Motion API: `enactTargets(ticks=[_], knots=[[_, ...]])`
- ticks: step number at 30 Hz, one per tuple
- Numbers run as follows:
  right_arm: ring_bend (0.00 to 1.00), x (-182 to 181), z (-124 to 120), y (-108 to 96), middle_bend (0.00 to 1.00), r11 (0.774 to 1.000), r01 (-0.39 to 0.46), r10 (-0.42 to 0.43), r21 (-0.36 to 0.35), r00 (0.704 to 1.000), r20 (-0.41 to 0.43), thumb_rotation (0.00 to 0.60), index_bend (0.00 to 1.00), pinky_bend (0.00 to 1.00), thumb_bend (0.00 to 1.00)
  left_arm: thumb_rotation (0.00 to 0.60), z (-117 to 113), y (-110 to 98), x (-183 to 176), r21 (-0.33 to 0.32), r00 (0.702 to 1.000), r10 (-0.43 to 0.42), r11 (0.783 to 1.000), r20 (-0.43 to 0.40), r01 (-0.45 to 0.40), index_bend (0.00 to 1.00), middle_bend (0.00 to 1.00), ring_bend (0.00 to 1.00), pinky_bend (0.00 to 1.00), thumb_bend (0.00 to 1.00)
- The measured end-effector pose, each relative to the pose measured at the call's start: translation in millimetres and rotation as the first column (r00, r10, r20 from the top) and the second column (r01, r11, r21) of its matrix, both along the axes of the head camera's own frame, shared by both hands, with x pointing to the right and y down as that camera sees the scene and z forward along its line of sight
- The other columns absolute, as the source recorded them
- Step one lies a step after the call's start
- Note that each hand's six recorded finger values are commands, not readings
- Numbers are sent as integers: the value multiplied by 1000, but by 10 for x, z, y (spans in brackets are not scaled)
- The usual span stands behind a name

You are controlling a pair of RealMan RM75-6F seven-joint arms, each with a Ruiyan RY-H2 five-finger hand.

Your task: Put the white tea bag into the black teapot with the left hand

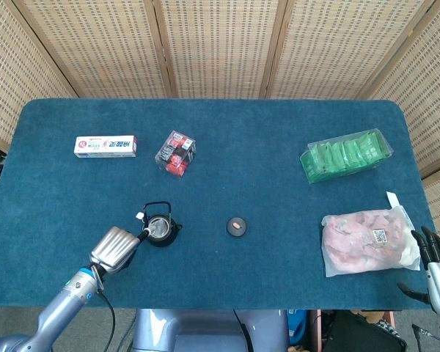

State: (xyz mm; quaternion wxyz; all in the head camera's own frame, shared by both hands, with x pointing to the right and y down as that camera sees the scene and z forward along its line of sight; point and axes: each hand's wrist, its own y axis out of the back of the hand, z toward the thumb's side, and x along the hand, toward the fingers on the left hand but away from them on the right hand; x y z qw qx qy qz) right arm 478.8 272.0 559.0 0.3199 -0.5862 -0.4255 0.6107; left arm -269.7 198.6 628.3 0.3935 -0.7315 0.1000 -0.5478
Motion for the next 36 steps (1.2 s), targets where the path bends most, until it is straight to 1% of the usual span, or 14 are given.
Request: enactTargets(ticks=[2, 4, 5, 7, 9, 11, 12, 14, 18, 21, 24, 27, 30, 36], knots=[[0, -8, 2, -7, 0, 1000, 4, -4, 1, 1000, 2, 600, 0, 0, 63, 600, -41, -13, -70, 28, 1000, -28, 999, -2, 28, 87, 410, 355, 513, 751], [0, -21, 4, -20, 0, 1000, 9, -9, 3, 1000, 5, 600, 0, 0, 62, 600, -96, -23, -164, 65, 998, -60, 996, -7, 61, 72, 340, 286, 441, 674], [0, -26, 6, -25, 0, 1000, 11, -11, 3, 1000, 5, 600, 0, 0, 62, 600, -121, -26, -207, 82, 997, -76, 994, -11, 76, 66, 289, 228, 380, 633], [0, -40, 9, -36, 0, 1000, 16, -16, 4, 1000, 7, 600, 0, 0, 63, 600, -178, -30, -299, 115, 993, -112, 987, -28, 114, 58, 207, 134, 267, 587], [0, -60, 15, -53, 0, 1000, 23, -23, 6, 1000, 10, 600, 0, 0, 63, 600, -221, -34, -391, 139, 988, -150, 978, -48, 155, 53, 99, 29, 101, 535], [0, -77, 20, -67, 0, 1000, 29, -29, 6, 1000, 11, 600, 0, 0, 62, 600, -251, -35, -485, 162, 981, -183, 968, -62, 190, 48, 33, 0, 20, 490], [0, -88, 22, -74, 0, 999, 32, -32, 7, 999, 12, 600, 0, 0, 62, 600, -278, -36, -555, 180, 976, -206, 960, -76, 216, 44, 12, 0, 2, 464], [0, -105, 24, -86, 0, 999, 39, -39, 8, 999, 13, 600, 0, 0, 62, 600, -323, -36, -669, 209, 965, -242, 943, -100, 258, 36, 0, 0, 0, 430], [0, -145, 30, -112, 0, 999, 52, -52, 12, 999, 15, 600, 0, 0, 62, 600, -424, 8, -987, 275, 937, -322, 896, -138, 349, 19, 0, 0, 0, 390], [0, -177, 40, -130, 0, 998, 63, -64, 12, 998, 18, 600, 0, 0, 63, 600, -479, 66, -1172, 302, 919, -363, 869, -150, 393, 11, 0, 0, 0, 371], [0, -215, 46, -144, 0, 997, 78, -78, 12, 997, 24, 600, 0, 0, 63, 600, -527, 118, -1293, 318, 904, -393, 846, -169, 428, 7, 0, 0, 0, 367], [0, -264, 50, -154, 0, 995, 94, -95, 13, 995, 32, 600, 0, 0, 62, 600, -572, 194, -1427, 342, 896, -412, 828, -165, 444, 7, 0, 0, 0, 367], [0, -312, 59, -158, 0, 994, 110, -111, 10, 993, 43, 600, 0, 0, 62, 600, -611, 303, -1542, 358, 891, -428, 817, -150, 452, 7, 0, 0, 0, 367], [0, -360, 71, -177, 0, 993, 119, -120, 15, 992, 45, 600, 0, 0, 62, 600, -641, 510, -1705, 348, 875, -469, 806, -119, 479, 7, 0, 0, 0, 367]])
